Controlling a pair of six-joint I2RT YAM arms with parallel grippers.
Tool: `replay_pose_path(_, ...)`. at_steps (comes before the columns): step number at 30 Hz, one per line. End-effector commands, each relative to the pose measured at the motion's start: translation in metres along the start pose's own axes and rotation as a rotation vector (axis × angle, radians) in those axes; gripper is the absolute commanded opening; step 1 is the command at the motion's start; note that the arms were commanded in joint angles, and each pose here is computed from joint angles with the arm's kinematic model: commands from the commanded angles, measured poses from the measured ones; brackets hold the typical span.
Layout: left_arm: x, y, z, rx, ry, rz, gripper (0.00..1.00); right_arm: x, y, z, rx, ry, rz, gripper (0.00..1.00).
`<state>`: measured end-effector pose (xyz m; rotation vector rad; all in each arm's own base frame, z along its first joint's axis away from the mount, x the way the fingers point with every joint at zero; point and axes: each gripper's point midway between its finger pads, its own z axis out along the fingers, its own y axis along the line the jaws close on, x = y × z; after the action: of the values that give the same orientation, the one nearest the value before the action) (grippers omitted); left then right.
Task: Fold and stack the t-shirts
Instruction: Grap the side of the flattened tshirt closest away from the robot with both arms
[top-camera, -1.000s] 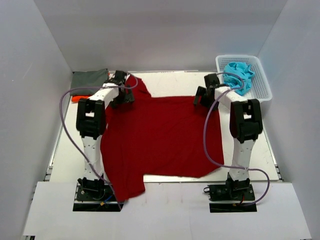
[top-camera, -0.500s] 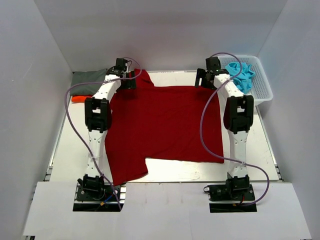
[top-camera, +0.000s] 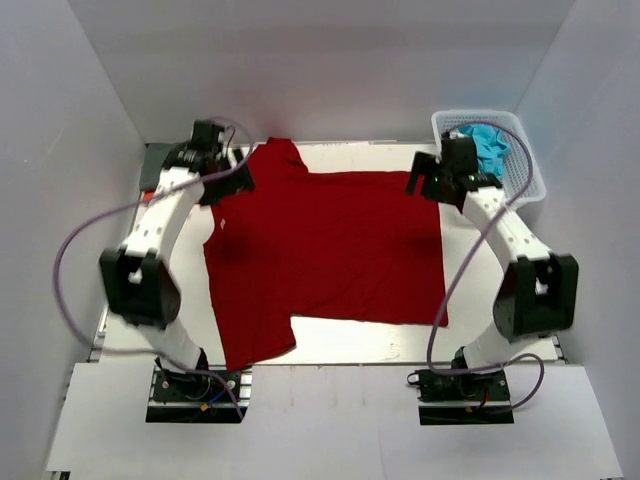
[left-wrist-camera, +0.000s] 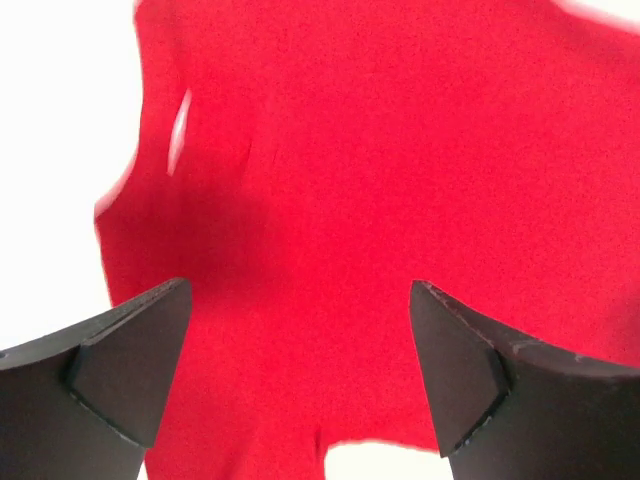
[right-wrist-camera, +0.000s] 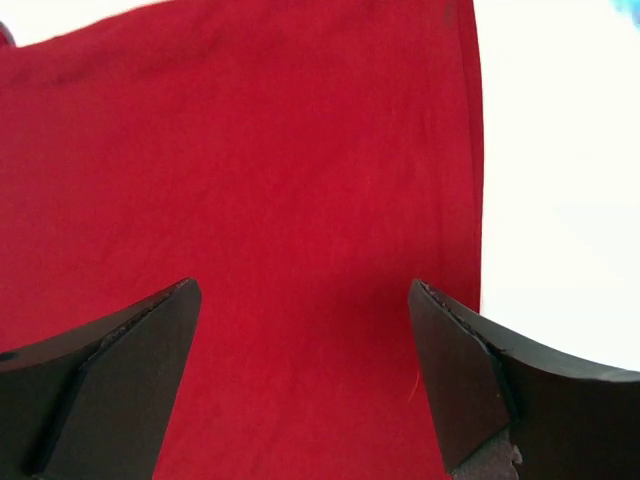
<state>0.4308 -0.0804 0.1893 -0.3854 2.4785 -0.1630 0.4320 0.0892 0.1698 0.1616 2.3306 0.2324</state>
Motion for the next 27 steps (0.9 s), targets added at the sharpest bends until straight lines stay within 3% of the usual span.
replay_pose_path(1, 0.107, 0.043, -0.044, -0.134, 0.253, -0.167, 1.00, 0.022, -0.004, -0.011, -0.001, -0.005, 0.094, 0.90)
replay_pose_path(2, 0.151, 0.060, -0.045, -0.187, 0.355, -0.199, 1.00, 0.028, -0.005, -0.013, 0.003, 0.006, 0.110, 0.90)
replay_pose_path(5, 0.225, 0.087, -0.072, -0.279, 0.534, -0.277, 1.00, 0.056, -0.010, -0.019, 0.003, 0.046, 0.154, 0.90)
replay_pose_path(9, 0.278, 0.097, -0.102, -0.261, 0.600, -0.394, 1.00, 0.069, -0.008, -0.026, -0.024, 0.064, 0.175, 0.90)
replay_pose_path(10, 0.284, 0.096, -0.106, -0.221, 0.578, -0.414, 0.98, 0.074, -0.009, -0.026, -0.023, 0.070, 0.160, 0.90)
replay_pose_path(11, 0.305, 0.100, -0.107, -0.232, 0.632, -0.435, 0.94, 0.075, -0.008, -0.026, -0.031, 0.070, 0.159, 0.90)
replay_pose_path(13, 0.309, 0.094, -0.100, -0.190, 0.618, -0.473, 0.92, 0.075, -0.009, -0.027, -0.031, 0.065, 0.163, 0.90)
replay_pose_path(16, 0.325, 0.104, -0.091, -0.239, 0.641, -0.490, 0.84, 0.074, -0.009, -0.029, -0.035, 0.055, 0.161, 0.90)
replay_pose_path(23, 0.346, 0.114, -0.062, -0.283, 0.647, -0.500, 0.77, 0.076, -0.013, -0.030, -0.016, 0.048, 0.173, 0.90)
replay_pose_path(24, 0.345, 0.114, -0.053, -0.282, 0.623, -0.507, 0.66, 0.078, -0.014, -0.030, -0.010, 0.048, 0.179, 0.90)
replay_pose_path(27, 0.353, 0.127, -0.035, -0.364, 0.603, -0.515, 0.60, 0.078, -0.014, -0.033, -0.015, 0.039, 0.187, 0.90)
